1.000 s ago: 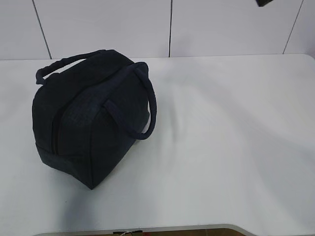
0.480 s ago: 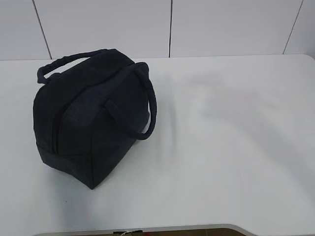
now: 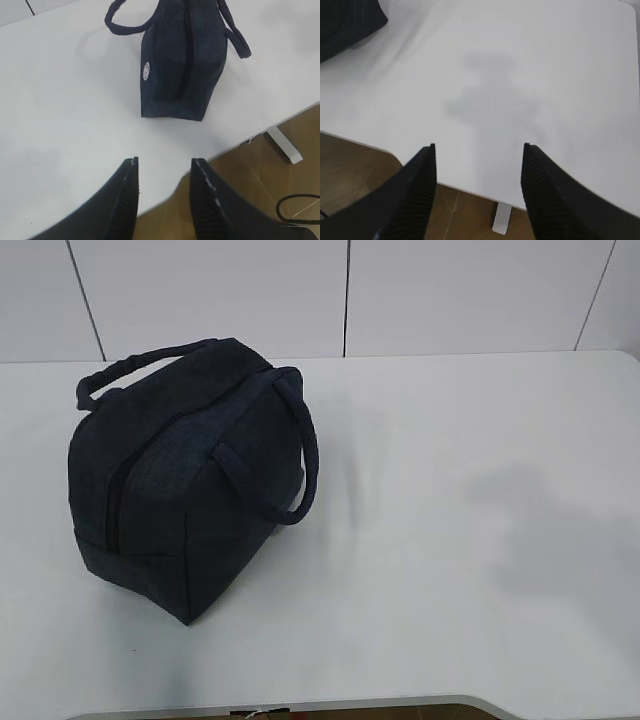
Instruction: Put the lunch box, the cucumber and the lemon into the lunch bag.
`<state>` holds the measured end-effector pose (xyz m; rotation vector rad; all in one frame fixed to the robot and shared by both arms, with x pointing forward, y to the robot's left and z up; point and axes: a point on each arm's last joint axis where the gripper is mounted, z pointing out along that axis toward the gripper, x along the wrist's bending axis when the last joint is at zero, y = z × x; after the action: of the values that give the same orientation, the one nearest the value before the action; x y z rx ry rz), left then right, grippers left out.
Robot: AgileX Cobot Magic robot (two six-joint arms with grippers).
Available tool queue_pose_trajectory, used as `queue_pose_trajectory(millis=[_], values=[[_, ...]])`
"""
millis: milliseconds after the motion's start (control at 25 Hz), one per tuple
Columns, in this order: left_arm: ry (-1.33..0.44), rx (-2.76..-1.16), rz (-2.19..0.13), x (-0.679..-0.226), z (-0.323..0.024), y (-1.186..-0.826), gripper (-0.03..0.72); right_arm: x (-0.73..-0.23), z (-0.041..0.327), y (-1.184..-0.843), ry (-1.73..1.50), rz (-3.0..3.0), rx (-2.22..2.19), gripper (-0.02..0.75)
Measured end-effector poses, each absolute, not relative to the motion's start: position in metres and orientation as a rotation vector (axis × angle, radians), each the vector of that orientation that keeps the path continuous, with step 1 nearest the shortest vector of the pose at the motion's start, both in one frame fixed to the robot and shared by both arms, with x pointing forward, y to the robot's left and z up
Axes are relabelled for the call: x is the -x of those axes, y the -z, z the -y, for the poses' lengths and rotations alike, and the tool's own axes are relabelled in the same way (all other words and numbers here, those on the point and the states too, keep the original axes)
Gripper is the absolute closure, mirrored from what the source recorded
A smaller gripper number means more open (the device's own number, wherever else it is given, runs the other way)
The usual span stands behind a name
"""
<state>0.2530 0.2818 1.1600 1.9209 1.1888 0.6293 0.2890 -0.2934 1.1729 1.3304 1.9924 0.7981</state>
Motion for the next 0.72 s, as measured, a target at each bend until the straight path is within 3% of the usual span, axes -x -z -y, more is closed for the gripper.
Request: queue_pose_trajectory(millis=[720], values=[[-0.594, -1.841, -1.124, -0.213, -0.285, -1.064, 0.446, -0.223, 0.312, -1.059, -1.054, -1.930, -1.267, 0.297]])
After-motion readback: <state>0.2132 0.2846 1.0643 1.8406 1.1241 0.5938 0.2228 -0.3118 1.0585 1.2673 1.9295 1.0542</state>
